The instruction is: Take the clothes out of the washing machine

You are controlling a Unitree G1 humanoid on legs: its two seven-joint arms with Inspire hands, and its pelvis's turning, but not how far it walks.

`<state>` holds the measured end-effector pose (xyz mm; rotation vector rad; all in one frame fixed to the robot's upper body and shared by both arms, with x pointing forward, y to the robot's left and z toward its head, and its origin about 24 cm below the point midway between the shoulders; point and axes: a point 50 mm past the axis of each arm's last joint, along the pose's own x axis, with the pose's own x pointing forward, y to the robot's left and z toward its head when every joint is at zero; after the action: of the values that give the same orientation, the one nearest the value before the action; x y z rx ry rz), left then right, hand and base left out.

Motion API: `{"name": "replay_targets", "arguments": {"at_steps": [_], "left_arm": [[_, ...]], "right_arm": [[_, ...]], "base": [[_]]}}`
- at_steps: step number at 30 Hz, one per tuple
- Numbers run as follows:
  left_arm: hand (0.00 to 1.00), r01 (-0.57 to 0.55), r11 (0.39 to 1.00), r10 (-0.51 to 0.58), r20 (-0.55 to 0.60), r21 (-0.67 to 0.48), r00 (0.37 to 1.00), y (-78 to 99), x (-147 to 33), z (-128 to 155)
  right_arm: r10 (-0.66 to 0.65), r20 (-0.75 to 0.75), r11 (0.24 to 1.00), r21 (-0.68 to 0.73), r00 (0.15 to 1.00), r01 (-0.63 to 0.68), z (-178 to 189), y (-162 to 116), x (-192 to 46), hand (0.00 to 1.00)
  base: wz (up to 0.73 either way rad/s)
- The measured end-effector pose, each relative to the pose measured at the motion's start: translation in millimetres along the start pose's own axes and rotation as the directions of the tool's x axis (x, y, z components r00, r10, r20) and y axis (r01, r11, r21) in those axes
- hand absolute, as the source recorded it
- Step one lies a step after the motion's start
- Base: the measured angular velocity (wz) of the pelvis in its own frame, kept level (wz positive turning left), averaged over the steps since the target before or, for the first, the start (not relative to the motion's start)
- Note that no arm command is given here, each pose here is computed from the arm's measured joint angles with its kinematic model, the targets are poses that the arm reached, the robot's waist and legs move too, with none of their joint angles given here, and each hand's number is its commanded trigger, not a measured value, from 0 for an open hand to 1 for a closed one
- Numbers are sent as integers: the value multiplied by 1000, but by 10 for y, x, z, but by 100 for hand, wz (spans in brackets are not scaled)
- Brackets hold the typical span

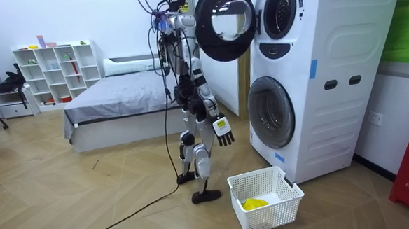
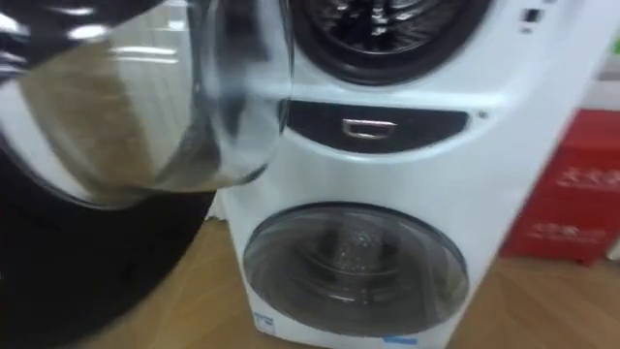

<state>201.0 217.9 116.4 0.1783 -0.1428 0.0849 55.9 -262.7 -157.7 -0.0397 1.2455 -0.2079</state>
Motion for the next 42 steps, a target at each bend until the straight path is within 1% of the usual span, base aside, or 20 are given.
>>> {"name": "replay_targets", "arguments": {"at_steps": [4,8,14,18,21,24,25,26,28,29,30,32,33,34,35,36,38,39,40,42], "left_arm": [[0,146,980,-145,14,-138,989,-269,40,-40],[0,246,952,-247,20,-183,969,-424,37,-75],[0,307,931,-314,-5,-197,949,-543,44,-155],[0,318,937,-324,-24,-143,946,-586,50,-195],[0,315,945,-323,-92,-92,942,-619,45,-369],[0,316,947,-322,-256,-66,911,-671,-31,-792],[0,317,947,-315,-334,-50,888,-685,-91,-972],[0,318,947,-309,-373,-38,875,-685,-130,-1061],[0,311,950,-262,-526,5,809,-629,-353,-1448],[0,300,954,-220,-609,31,762,-577,-514,-1667],[0,290,956,-195,-653,40,732,-546,-610,-1770],[0,233,969,-75,-811,77,581,-385,-1068,-2139],[0,218,971,-36,-843,98,538,-327,-1194,-2212],[0,182,974,42,-894,136,445,-199,-1437,-2332],[0,133,974,127,-924,186,360,-62,-1662,-2405],[0,112,970,169,-932,214,320,-3,-1764,-2430],[0,82,948,289,-940,307,181,153,-2128,-2470],[0,86,944,302,-940,318,156,166,-2208,-2468],[0,101,938,322,-940,333,112,187,-2350,-2459],[0,138,933,326,-943,333,68,183,-2471,-2453]], "right_arm": [[7,13,1000,10,1000,-7,38,44,10,0],[22,15,1000,-2,1000,-22,44,94,14,0],[45,23,999,-21,999,-44,71,165,22,0],[37,20,999,-16,999,-37,58,179,23,0],[36,21,999,-11,999,-36,56,177,22,0],[37,21,999,15,999,-37,46,178,21,0],[37,19,999,25,999,-38,33,177,20,0],[38,18,999,31,999,-39,26,177,19,0],[42,11,998,49,999,-43,-17,191,13,0],[45,10,997,57,999,-45,-24,201,12,0],[46,10,997,61,999,-46,-26,209,12,0],[50,2,996,75,999,-50,-67,232,7,0],[51,0,996,76,999,-51,-81,242,4,0],[52,-11,995,84,999,-51,-141,256,-7,0],[53,-22,994,92,998,-51,-185,262,-15,0],[53,-24,994,93,998,-50,-192,261,-17,0],[48,-22,994,102,999,-46,-200,253,-19,0],[48,-22,993,108,999,-45,-204,251,-20,0],[48,-26,992,118,998,-45,-219,251,-23,0],[49,-31,990,132,998,-44,-230,254,-23,0]], "base": [[-23],[-20],[-10],[-7],[-10],[-8],[-4],[-5],[-7],[-8],[-13],[-21],[-23],[-12],[-7],[-3],[-13],[-9],[0],[2]]}}
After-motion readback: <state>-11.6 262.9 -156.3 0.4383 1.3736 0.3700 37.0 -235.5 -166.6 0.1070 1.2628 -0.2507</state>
